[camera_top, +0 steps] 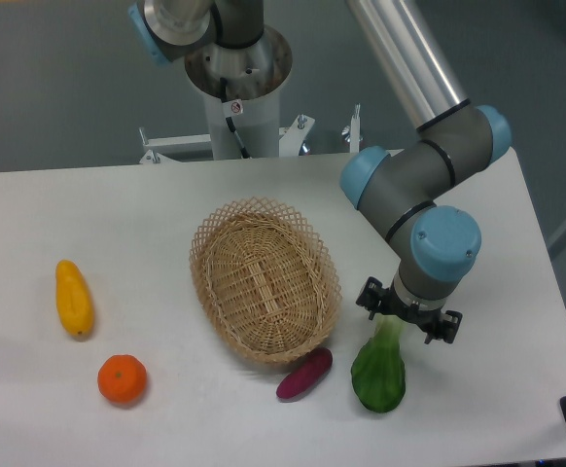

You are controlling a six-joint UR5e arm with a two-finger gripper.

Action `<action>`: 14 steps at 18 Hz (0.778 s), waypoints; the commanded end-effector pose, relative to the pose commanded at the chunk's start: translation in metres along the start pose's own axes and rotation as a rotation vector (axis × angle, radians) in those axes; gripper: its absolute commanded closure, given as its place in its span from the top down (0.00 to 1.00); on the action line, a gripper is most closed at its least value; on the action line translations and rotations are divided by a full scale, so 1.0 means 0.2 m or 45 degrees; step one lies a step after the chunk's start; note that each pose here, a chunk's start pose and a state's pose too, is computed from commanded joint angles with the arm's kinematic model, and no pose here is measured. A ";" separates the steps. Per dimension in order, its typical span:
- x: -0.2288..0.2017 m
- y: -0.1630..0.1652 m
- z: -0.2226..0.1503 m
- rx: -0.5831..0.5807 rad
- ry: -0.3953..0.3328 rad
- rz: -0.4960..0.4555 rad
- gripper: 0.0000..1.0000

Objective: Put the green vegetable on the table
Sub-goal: 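Open the gripper to release the bok choy, then raise the open gripper up and away from the bok choy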

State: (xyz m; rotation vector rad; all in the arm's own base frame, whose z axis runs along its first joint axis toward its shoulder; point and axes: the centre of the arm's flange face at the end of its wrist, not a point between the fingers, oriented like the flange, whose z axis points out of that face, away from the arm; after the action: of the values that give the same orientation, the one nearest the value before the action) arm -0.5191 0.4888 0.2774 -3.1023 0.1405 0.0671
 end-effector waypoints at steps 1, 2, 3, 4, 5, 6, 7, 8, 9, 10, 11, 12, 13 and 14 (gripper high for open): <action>-0.03 0.01 -0.04 0.014 0.002 0.020 1.00; -0.05 0.03 -0.07 0.017 0.012 0.020 1.00; -0.07 0.05 -0.10 0.011 0.024 0.012 1.00; -0.09 0.07 -0.13 0.007 0.035 0.006 1.00; -0.12 0.10 -0.15 0.003 0.043 0.007 1.00; -0.14 0.12 -0.17 0.002 0.045 0.013 1.00; -0.15 0.13 -0.19 0.002 0.045 0.029 1.00; -0.18 0.15 -0.21 0.003 0.042 0.039 1.00; -0.20 0.18 -0.22 0.007 0.037 0.047 1.00; -0.22 0.19 -0.23 0.010 0.030 0.062 1.00; -0.24 0.20 -0.25 0.014 0.025 0.074 1.00; -0.26 0.23 -0.25 0.021 0.031 0.088 1.00; -0.28 0.25 -0.27 0.031 0.032 0.107 1.00; -0.29 0.27 -0.28 0.031 0.033 0.127 1.00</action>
State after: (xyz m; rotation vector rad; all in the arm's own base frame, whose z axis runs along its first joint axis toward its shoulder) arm -0.5799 0.4377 0.3345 -3.0714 0.2941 0.0281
